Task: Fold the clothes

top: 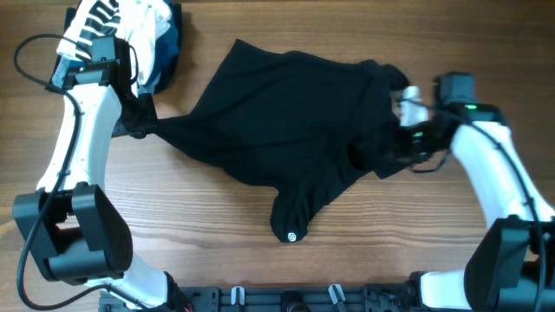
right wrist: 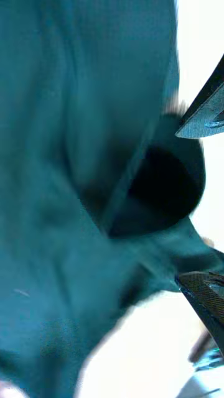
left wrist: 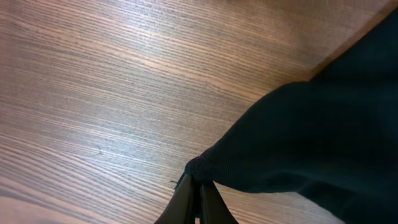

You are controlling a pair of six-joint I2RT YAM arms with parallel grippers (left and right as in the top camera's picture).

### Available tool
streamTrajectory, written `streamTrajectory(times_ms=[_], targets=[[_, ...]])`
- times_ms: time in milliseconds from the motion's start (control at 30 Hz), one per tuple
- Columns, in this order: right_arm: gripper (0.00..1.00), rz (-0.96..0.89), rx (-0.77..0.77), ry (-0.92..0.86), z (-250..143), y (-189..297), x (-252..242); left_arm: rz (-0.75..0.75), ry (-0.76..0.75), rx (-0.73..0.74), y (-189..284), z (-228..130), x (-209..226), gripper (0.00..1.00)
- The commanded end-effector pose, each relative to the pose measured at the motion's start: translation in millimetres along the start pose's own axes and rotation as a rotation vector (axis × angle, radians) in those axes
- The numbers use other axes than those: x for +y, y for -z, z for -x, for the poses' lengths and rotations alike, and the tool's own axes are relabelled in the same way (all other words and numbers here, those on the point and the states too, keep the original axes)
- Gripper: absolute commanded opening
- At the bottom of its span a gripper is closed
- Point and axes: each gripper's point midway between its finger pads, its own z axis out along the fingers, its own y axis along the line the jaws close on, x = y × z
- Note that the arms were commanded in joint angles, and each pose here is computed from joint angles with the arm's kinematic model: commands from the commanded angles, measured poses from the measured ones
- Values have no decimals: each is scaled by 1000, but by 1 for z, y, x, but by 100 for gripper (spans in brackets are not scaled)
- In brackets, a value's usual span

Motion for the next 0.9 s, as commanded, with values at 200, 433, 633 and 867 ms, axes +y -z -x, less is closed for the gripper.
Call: streamTrajectory(times_ms=[200, 433, 633, 867], targets=[[70, -316, 61, -124, -48, -57, -4, -16, 48, -13, -1, 3, -4, 4], [66, -486, -77, -172, -29, -52, -36, -33, 48, -10, -1, 3, -7, 4], [4, -548, -97, -245, -28, -39, -67, -35, 44, 16, -1, -4, -7, 4], [4, -387, -263, -392, 17, 28, -145, -266, 64, 130, 7, -27, -47, 4]])
